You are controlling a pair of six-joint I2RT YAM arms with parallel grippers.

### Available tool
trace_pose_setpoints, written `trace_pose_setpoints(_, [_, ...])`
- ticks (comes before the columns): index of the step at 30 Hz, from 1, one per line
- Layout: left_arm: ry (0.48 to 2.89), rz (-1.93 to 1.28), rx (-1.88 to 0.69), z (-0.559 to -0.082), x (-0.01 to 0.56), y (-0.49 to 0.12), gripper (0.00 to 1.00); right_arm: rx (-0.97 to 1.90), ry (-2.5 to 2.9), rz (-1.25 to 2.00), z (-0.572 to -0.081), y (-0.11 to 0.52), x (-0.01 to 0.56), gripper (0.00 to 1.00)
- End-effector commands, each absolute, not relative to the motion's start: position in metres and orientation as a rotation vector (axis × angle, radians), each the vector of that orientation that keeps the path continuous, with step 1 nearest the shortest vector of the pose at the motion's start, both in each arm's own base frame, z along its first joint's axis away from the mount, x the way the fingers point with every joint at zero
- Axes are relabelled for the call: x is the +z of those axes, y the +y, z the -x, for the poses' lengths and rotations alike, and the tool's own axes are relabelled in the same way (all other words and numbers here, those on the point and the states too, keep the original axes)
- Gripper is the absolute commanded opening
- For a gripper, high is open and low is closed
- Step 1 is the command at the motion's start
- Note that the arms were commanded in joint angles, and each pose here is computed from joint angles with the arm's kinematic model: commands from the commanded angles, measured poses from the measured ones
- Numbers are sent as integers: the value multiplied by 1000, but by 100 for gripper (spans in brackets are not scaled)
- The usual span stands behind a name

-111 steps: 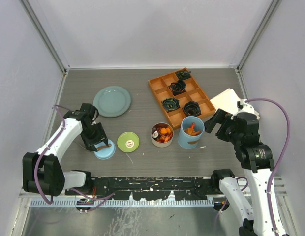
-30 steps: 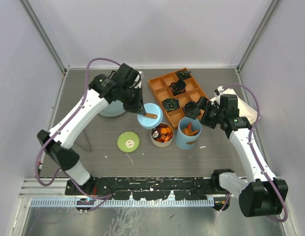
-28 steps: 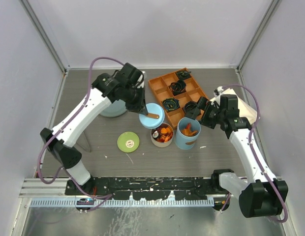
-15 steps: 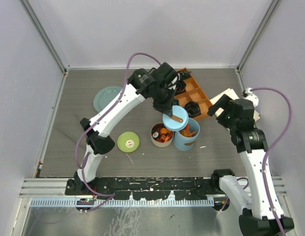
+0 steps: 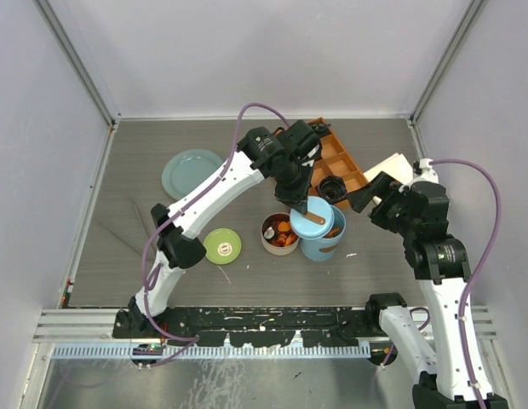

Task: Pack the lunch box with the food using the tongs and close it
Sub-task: Close the box lid on the packing box.

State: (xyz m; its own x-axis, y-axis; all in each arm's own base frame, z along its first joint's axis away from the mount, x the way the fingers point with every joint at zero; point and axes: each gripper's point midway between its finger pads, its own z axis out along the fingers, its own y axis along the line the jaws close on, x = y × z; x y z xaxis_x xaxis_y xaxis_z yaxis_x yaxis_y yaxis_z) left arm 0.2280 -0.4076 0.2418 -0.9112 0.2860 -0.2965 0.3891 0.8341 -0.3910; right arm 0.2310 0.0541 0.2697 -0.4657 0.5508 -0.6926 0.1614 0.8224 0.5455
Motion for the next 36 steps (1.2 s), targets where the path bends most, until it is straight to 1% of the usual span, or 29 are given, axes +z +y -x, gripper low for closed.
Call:
trace_pose_setpoints(1, [2750,-500,-769,-228,252,-425,0,789,2011,-345,-231,98,289,89])
trace_pose_setpoints(10, [2748,-483,-837,-228,245,-446,0,808,2199,-323,-227,106,246,75])
trace_pose_setpoints(15, [2745,-464,-858,-231,242,-454,0,726,2247,-389,-229,95,225,76])
trace_pose_setpoints(18, [2746,-458,-854,-233,238,-456,0,678,2286,-423,-229,89,210,77])
trace_pose_setpoints(27, [2772,-456,-832,-235,225,-459,0,627,2318,-464,-232,83,181,77])
trace_pose_setpoints(28, [2777,-455,-823,-235,223,-458,0,618,2321,-470,-232,82,178,77])
trace_pose_setpoints(31, [2783,-456,-809,-236,219,-458,6,612,2335,-482,-233,81,170,76])
trace_pose_setpoints(36, [2769,-451,-854,-238,220,-466,7,576,2324,-509,-235,76,166,77])
